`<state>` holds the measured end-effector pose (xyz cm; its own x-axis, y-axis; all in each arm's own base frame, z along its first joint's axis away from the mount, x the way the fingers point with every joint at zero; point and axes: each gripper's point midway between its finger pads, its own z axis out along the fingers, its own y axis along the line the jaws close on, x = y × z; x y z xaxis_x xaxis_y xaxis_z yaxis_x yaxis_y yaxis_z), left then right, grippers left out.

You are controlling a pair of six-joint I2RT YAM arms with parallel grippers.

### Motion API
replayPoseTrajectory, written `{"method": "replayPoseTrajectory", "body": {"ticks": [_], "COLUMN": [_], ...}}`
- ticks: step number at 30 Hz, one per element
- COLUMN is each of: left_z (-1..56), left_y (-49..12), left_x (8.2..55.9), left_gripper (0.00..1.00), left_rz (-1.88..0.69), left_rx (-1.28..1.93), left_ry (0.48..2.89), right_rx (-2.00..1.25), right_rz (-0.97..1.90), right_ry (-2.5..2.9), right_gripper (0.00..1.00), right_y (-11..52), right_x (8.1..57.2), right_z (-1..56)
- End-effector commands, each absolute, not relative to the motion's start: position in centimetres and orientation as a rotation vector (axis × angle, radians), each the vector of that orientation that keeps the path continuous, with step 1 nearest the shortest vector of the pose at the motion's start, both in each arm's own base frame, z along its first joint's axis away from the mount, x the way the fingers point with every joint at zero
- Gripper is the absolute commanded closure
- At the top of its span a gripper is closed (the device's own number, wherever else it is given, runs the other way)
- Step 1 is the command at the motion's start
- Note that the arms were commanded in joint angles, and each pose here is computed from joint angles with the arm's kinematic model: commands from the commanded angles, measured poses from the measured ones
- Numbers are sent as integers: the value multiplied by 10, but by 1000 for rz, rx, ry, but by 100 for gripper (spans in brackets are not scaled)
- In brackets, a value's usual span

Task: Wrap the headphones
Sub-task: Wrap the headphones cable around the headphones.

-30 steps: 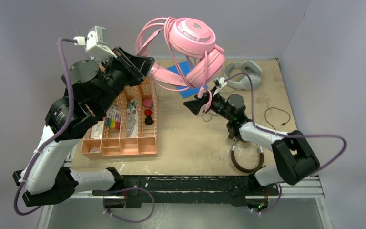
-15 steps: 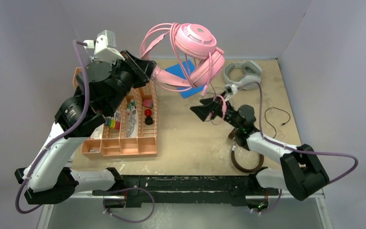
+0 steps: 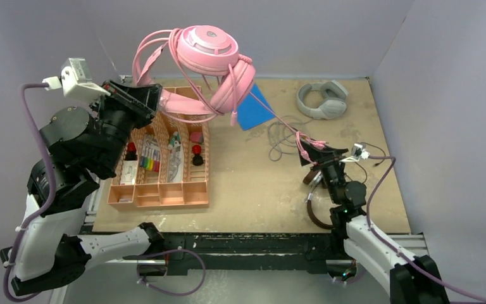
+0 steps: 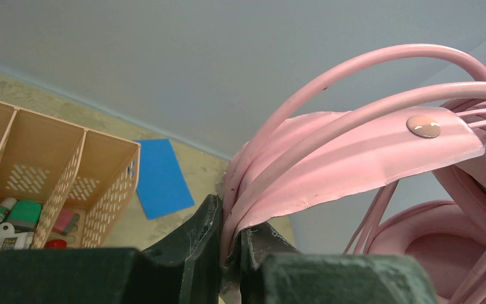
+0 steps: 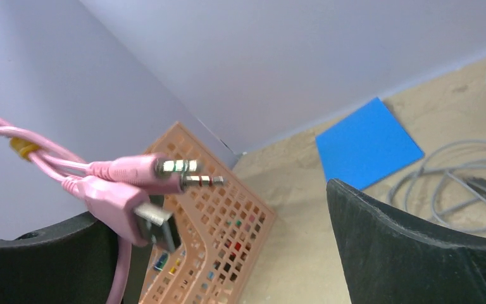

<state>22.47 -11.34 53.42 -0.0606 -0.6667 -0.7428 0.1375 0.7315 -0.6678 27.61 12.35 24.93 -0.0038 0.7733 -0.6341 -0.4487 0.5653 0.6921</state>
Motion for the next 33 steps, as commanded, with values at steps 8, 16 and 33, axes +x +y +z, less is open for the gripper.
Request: {"method": "replayPoseTrajectory", "body": {"ticks": [8, 16, 33], "left_z": [588, 548, 527], "left_y": [-97, -174, -188], "left_x": [219, 249, 257], "left_gripper": [100, 100, 100], "left_rz": [-832, -938, -921], "left_rx": [-589, -476, -456], "left_ry": [1299, 1447, 1501], "right_rx": [-129, -410, -390], "right_rz": [652, 913, 1194], "right_ry": [1644, 1768, 2045], "right_gripper": [1, 1, 8], "right_y": [144, 203, 255], "right_x": [304, 303, 316], "right_z": [169, 176, 157]}}
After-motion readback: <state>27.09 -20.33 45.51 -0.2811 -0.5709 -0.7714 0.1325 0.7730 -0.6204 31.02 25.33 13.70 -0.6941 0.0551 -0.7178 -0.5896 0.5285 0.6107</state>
